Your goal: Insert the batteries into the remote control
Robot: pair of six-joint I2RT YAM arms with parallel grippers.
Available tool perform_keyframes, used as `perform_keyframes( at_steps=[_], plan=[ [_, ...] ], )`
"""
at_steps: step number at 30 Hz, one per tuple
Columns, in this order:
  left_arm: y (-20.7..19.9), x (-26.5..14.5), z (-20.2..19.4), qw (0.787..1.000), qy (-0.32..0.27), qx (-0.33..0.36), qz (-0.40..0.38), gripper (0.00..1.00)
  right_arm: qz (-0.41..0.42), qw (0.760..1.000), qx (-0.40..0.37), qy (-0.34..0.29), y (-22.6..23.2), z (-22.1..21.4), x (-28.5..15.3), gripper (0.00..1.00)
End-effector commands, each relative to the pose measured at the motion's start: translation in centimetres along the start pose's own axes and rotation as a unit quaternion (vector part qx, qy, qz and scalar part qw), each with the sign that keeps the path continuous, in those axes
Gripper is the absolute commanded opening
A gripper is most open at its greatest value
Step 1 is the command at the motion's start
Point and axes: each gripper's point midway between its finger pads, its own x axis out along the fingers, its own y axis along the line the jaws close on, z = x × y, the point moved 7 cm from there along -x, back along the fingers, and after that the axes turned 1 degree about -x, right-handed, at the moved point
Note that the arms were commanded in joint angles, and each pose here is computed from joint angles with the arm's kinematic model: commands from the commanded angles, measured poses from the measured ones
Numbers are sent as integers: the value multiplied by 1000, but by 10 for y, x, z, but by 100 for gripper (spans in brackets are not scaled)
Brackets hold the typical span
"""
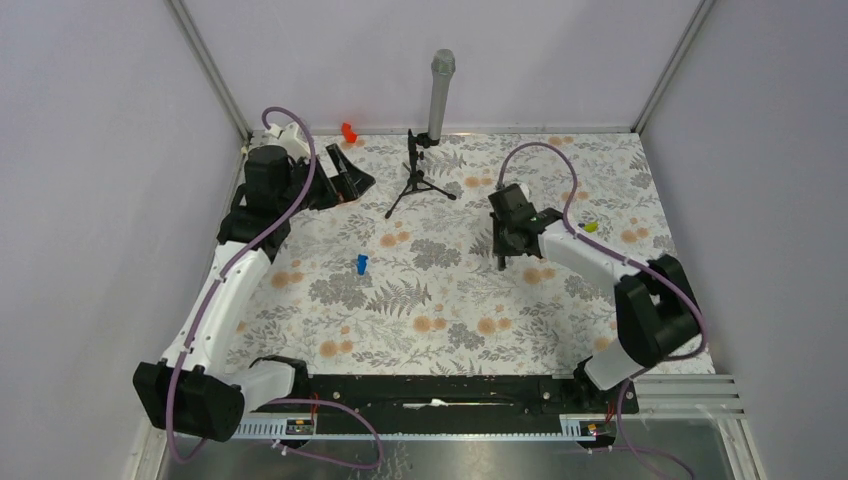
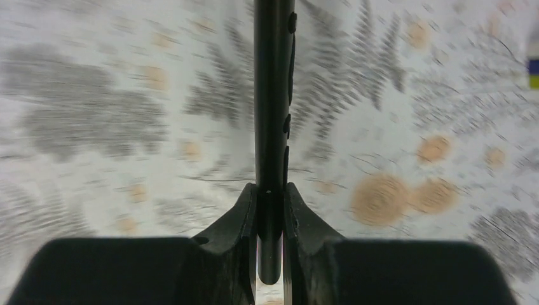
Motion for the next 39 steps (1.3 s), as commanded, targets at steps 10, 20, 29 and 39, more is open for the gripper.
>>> perform_keyframes(
  at_steps=[10,20,29,39],
  plan=[
    [4,-32,8,996,-32,30,77,99,-222,965,-91,106,-52,-38,44,19],
    [-3,-58,18,991,-13,88,102,99,-90,994,-32,59,-17,-6,7,76],
    [-7,-82,45,977,-84,107,165,99,-144,969,59,-192,-57,47,-121,100],
    [-18,-139,62,943,-220,153,196,99,-314,830,123,-444,-133,47,-280,100]
  ],
)
